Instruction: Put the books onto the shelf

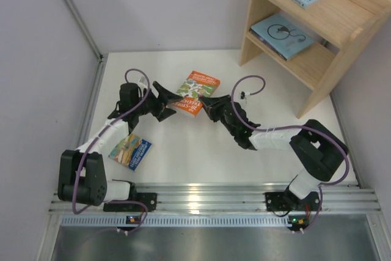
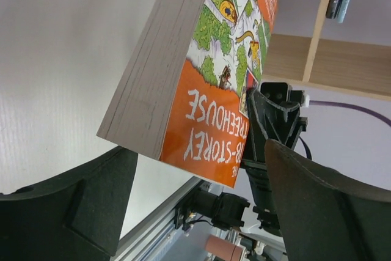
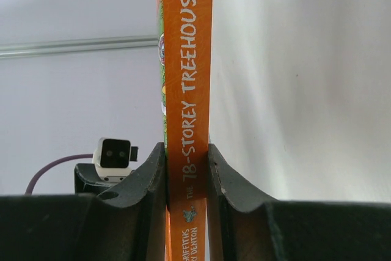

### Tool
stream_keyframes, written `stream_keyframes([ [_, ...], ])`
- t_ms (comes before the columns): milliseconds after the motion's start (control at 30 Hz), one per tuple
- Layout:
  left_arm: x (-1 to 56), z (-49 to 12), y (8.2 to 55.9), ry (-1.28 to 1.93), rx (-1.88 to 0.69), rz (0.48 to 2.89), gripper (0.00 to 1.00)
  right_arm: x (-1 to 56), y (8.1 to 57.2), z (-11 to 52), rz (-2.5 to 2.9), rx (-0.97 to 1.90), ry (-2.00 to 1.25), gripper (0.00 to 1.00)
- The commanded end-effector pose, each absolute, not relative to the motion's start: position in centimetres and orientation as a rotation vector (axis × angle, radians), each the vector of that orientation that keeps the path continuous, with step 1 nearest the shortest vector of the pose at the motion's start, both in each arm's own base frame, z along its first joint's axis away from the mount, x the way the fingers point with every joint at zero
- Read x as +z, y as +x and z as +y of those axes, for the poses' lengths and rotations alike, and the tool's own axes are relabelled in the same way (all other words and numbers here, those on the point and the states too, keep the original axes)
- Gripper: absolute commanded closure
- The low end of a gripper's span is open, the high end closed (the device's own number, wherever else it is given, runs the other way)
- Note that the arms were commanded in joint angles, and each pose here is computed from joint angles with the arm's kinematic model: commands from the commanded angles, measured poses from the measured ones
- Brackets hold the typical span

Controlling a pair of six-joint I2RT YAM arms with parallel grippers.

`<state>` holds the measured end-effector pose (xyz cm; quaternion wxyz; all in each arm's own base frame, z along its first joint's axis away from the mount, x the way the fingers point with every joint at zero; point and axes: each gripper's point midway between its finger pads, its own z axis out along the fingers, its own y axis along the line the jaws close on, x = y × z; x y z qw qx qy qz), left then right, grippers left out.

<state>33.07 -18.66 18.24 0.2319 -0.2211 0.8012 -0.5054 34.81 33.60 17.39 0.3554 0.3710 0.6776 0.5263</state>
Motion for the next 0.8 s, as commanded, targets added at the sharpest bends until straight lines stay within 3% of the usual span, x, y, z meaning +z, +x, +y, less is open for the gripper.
stream_keyframes([
  [0,21.0,-19.0,33.9,-0.522,-1.440,2.068,0.13,27.8,33.8,34.5,1.453,1.662,0.955,1.00],
  [67,21.5,-19.2,34.0,-0.505,-1.452,2.057,0.19,27.4,33.2,34.7,1.456,1.691,0.956,1.00],
  [267,21.6,-19.4,33.8,-0.504,-1.468,2.036,0.20,27.0,32.2,34.7,1.419,1.771,0.987,1.00],
  [333,22.2,-19.6,33.7,-0.494,-1.499,2.003,0.31,27.0,31.9,34.8,1.421,1.780,0.993,1.00],
  [400,22.5,-19.6,33.7,-0.498,-1.511,1.992,0.55,26.9,31.6,35.1,1.448,1.782,0.982,1.00],
  [500,23.3,-19.8,33.7,-0.480,-1.525,1.987,0.73,27.0,31.2,35.1,1.480,1.757,0.930,0.97],
  [633,24.6,-20.0,33.9,-0.427,-1.515,2.023,0.82,25.6,30.5,34.9,1.609,1.656,0.814,0.89],
  [667,24.7,-20.0,33.8,-0.416,-1.514,2.040,0.83,24.1,30.3,34.6,1.672,1.583,0.803,0.89],
  [700,24.1,-20.0,33.5,-0.439,-1.500,2.085,0.82,24.5,30.2,33.9,1.661,1.566,0.813,0.97],
  [767,24.3,-19.9,33.5,-0.418,-1.478,2.101,0.51,23.3,29.9,32.8,1.662,1.542,0.863,1.00],
])
